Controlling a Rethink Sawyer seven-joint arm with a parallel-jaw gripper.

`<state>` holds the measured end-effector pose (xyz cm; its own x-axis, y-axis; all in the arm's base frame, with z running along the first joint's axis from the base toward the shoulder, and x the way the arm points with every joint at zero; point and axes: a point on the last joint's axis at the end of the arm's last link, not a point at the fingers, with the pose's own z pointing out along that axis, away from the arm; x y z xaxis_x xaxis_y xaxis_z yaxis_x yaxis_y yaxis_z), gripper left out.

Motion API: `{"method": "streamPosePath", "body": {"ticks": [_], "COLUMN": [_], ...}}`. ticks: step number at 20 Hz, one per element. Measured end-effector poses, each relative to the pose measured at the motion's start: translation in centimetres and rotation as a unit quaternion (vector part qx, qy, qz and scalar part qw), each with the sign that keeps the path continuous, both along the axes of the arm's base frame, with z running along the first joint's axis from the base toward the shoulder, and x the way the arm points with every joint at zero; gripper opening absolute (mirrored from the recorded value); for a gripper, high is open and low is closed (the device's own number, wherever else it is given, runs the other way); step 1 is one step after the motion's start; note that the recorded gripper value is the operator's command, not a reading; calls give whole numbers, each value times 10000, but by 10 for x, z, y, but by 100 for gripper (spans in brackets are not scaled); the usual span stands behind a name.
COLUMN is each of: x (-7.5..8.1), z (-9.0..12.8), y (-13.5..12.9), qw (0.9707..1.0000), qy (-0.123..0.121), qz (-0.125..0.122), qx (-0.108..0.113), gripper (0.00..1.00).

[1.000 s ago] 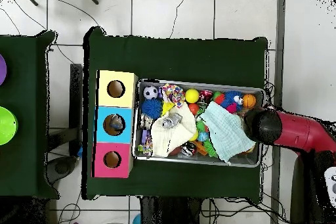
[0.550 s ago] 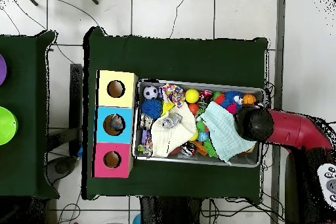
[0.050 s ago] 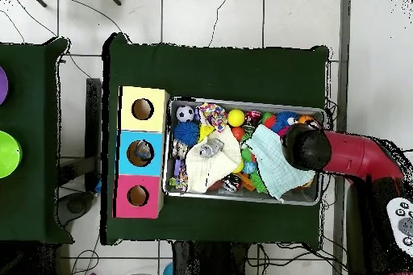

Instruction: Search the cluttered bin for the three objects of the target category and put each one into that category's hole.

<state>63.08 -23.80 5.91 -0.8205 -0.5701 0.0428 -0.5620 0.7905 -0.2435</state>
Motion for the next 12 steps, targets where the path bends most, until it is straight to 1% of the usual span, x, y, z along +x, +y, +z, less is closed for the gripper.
{"method": "streamPosePath", "body": {"ticks": [5,11,12], "x": [8,9,8], "z": [-2,-9,-13], "y": [2,7,8], "qw": [10000,9998,9997], "qy": [-26,33,73], "qz": [46,125,163], "qx": [-58,-127,-159], "gripper": [100,100,100]}}
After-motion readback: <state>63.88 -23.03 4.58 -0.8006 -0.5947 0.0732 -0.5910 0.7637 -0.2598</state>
